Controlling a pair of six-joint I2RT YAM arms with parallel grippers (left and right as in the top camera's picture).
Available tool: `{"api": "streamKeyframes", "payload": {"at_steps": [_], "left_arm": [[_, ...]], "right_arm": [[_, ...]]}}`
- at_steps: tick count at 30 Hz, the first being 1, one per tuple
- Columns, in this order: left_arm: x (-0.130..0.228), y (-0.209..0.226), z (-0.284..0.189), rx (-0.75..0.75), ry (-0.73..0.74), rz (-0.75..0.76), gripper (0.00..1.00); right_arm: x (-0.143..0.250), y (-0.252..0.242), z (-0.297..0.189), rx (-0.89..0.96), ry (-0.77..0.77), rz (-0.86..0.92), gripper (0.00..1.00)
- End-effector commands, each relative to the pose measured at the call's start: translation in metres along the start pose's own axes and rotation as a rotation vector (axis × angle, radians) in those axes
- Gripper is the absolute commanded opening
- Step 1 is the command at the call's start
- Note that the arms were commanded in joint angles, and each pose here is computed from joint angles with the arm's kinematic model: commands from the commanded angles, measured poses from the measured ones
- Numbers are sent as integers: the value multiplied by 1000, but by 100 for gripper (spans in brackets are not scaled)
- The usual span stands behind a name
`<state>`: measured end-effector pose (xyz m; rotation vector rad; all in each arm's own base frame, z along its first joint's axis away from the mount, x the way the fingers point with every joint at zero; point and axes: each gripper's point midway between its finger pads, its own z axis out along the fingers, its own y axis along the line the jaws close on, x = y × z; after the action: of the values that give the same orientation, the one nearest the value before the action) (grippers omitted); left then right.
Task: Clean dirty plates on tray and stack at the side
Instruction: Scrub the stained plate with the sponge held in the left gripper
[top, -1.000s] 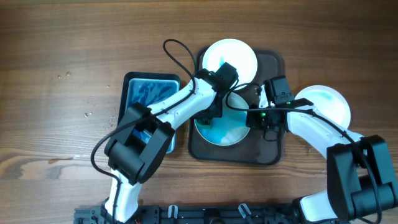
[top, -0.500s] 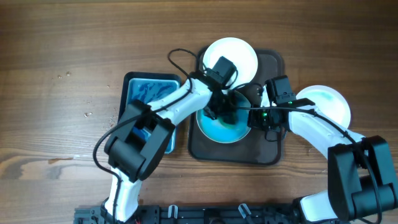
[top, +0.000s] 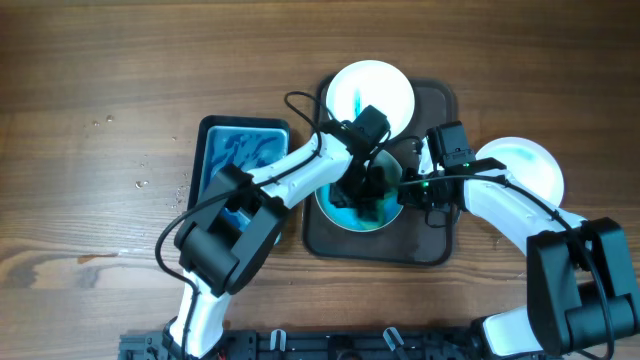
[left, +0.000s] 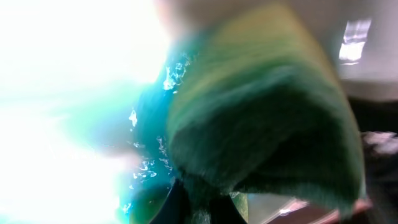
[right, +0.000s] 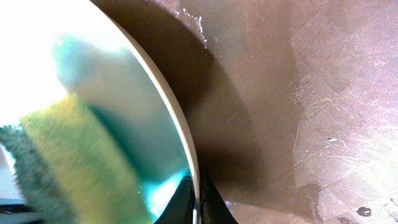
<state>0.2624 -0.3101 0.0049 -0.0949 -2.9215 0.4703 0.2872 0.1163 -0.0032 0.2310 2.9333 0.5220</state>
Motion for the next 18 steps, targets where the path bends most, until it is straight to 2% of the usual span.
{"api": "streamKeyframes", "payload": {"at_steps": [1,6,10,13,18], "left_arm": [[-19,95,-8,-372,-102,-104,4],[-40,143,-37,-540,-203,-167,4],[-47,158,-46,-556,-223,-219,4],[-44,150,-44,-490,-198,-243,4],[-33,95,-52,-199,-136,-231,4]], "right_arm": [[33,-33,20,124,94,23,4],[33,-33,20,125,95,23,4],[33,-33,20,125,94,22,4],[33,-33,20,125,94,22,4],[33,-33,20,125,94,22,4]]}}
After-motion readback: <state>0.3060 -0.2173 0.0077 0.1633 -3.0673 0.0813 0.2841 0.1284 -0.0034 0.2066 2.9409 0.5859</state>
